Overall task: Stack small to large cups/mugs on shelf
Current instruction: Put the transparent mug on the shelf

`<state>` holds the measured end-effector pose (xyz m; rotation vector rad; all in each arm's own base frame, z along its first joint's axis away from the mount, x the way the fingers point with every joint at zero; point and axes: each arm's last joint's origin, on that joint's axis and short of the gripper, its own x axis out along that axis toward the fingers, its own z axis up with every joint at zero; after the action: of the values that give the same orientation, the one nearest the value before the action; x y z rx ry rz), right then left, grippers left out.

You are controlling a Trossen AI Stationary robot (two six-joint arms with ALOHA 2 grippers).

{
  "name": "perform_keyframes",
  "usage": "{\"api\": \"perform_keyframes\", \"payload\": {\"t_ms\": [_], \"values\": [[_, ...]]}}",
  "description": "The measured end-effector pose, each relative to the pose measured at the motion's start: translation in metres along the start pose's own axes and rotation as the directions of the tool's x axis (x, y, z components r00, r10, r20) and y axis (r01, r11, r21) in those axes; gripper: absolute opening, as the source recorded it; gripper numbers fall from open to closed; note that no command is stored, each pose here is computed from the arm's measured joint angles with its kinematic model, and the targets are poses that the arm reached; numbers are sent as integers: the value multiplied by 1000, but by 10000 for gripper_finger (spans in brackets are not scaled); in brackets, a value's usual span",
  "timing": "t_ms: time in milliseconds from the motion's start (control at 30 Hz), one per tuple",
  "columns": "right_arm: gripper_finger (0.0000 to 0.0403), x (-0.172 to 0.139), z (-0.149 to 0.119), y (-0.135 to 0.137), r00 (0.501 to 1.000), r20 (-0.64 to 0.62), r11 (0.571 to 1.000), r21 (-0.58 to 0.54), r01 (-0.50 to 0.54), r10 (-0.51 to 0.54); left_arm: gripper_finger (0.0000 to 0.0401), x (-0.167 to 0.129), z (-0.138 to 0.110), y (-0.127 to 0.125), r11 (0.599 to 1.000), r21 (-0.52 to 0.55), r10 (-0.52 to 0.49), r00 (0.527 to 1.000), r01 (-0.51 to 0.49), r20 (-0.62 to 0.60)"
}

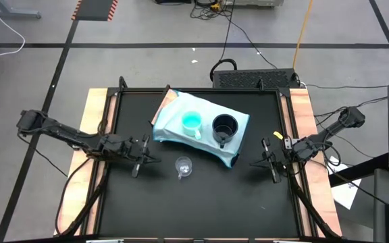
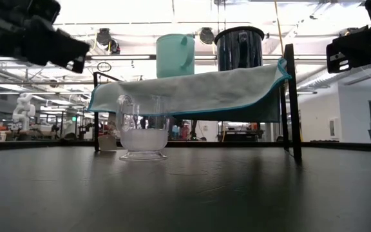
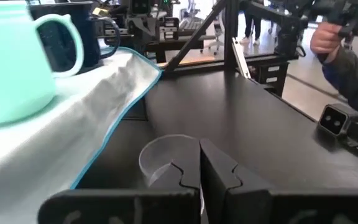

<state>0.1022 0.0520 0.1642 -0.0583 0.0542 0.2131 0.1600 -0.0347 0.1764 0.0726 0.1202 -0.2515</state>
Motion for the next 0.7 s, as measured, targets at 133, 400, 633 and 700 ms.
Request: {"api": "perform_keyframes", "payload": {"t_ms": [133, 400, 633, 700], "values": [[0, 0, 0, 0, 1000, -3, 1000, -4, 0, 0, 0, 19, 17, 0, 1000, 22, -13, 999, 13, -32], [0, 1, -1, 0, 1000, -10, 1000, -12, -1, 0, 0, 64, 47, -4, 1000, 1, -17, 979, 18, -202], [0, 1, -1, 0, 1000, -10, 1000, -12, -1, 0, 0, 93, 70, -6, 999, -16, -54, 914, 52, -402], [0, 1, -1, 0, 1000, -11, 1000, -12, -1, 1, 0, 98, 75, -4, 999, -49, -42, 898, 23, -439]]}}
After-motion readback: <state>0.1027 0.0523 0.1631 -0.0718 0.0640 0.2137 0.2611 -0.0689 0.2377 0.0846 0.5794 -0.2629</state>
